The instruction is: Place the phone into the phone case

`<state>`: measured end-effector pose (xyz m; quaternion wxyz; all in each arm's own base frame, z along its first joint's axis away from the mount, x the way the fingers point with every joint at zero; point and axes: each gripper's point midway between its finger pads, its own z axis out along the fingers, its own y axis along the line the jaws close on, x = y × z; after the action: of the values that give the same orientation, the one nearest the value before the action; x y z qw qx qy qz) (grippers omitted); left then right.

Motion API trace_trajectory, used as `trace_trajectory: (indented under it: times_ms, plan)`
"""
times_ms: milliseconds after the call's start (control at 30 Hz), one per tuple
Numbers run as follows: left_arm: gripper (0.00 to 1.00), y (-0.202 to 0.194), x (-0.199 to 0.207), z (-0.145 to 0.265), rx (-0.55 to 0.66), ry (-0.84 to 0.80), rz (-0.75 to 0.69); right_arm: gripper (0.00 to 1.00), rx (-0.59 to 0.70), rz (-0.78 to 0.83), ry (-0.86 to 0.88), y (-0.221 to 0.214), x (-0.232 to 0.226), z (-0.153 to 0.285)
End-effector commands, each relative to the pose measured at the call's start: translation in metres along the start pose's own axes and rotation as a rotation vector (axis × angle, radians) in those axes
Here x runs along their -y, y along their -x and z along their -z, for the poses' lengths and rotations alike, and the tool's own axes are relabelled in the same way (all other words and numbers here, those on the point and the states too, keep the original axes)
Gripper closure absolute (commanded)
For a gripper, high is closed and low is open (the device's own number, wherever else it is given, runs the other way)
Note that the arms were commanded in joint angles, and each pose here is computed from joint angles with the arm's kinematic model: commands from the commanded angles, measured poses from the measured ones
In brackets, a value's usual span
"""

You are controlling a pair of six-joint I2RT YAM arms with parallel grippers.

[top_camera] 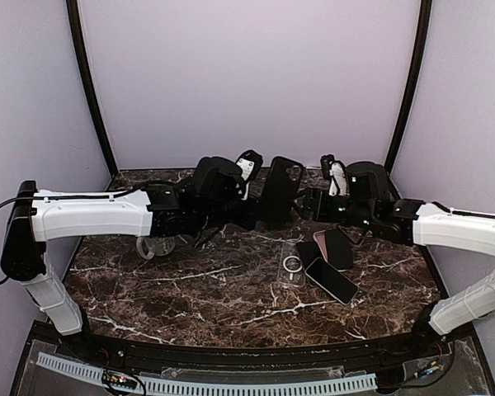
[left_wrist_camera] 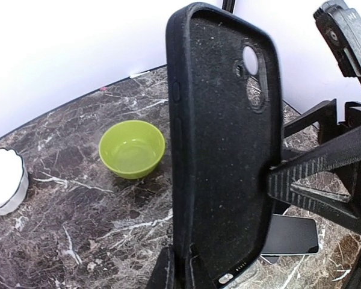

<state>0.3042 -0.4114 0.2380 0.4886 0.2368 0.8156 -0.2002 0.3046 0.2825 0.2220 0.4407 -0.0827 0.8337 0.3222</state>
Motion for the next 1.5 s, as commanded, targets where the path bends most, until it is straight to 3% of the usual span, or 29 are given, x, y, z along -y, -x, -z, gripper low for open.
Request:
trace_trajectory:
  times_ms: [0, 67, 133, 233, 267, 367, 400, 433, 467, 533, 633, 767, 967, 1233, 1467]
  plan:
    - [1.00, 0.010, 0.002, 0.011, 0.030, -0.049, 0.071, 0.28, 0.053, -0.019, 0.193, 0.024, -0.044, -0.004]
    - [1.00, 0.008, -0.001, 0.011, 0.025, -0.049, 0.077, 0.36, 0.055, -0.026, 0.214, 0.026, -0.048, -0.006]
    - [1.00, 0.009, -0.002, 0.012, 0.026, -0.053, 0.082, 0.56, 0.055, -0.032, 0.217, 0.026, -0.049, -0.008]
    - [1.00, 0.008, -0.003, 0.014, 0.021, -0.069, 0.092, 0.93, 0.032, -0.038, 0.222, 0.023, -0.051, -0.013]
    - [1.00, 0.008, -0.003, 0.016, 0.019, -0.074, 0.095, 1.00, 0.024, -0.042, 0.220, 0.022, -0.050, -0.015]
    - [0.95, -0.004, -0.002, 0.019, -0.032, -0.126, 0.084, 1.00, -0.029, -0.065, 0.176, 0.012, -0.043, -0.021]
    - [0.77, -0.007, -0.003, 0.021, -0.044, -0.135, 0.065, 1.00, -0.047, -0.069, 0.157, 0.010, -0.041, -0.023]
    - [0.68, -0.018, -0.010, 0.021, -0.089, -0.122, 0.053, 1.00, -0.093, -0.076, 0.123, -0.001, -0.034, -0.027]
    - [0.51, -0.020, -0.016, 0.024, -0.101, -0.111, 0.039, 1.00, -0.115, -0.085, 0.110, -0.005, -0.031, -0.028]
    - [0.37, -0.030, -0.038, 0.030, -0.143, -0.068, 0.019, 1.00, -0.189, -0.116, 0.087, -0.024, -0.025, -0.031]
    - [0.23, -0.036, -0.054, 0.048, -0.171, -0.044, -0.035, 1.00, -0.260, -0.171, 0.091, -0.045, -0.026, -0.032]
    - [0.15, -0.034, -0.081, 0.069, -0.184, 0.037, -0.077, 1.00, -0.377, -0.202, 0.081, -0.080, -0.041, -0.032]
    - [0.02, -0.039, -0.122, 0.077, -0.172, 0.111, -0.026, 1.00, -0.586, -0.233, 0.113, -0.144, -0.081, -0.036]
    - [0.01, -0.044, -0.138, 0.081, -0.166, 0.127, -0.014, 1.00, -0.737, -0.316, 0.069, -0.213, -0.084, -0.047]
    - [0.01, -0.043, -0.148, 0.088, -0.137, 0.172, -0.043, 1.00, -0.797, -0.346, 0.062, -0.237, -0.079, -0.055]
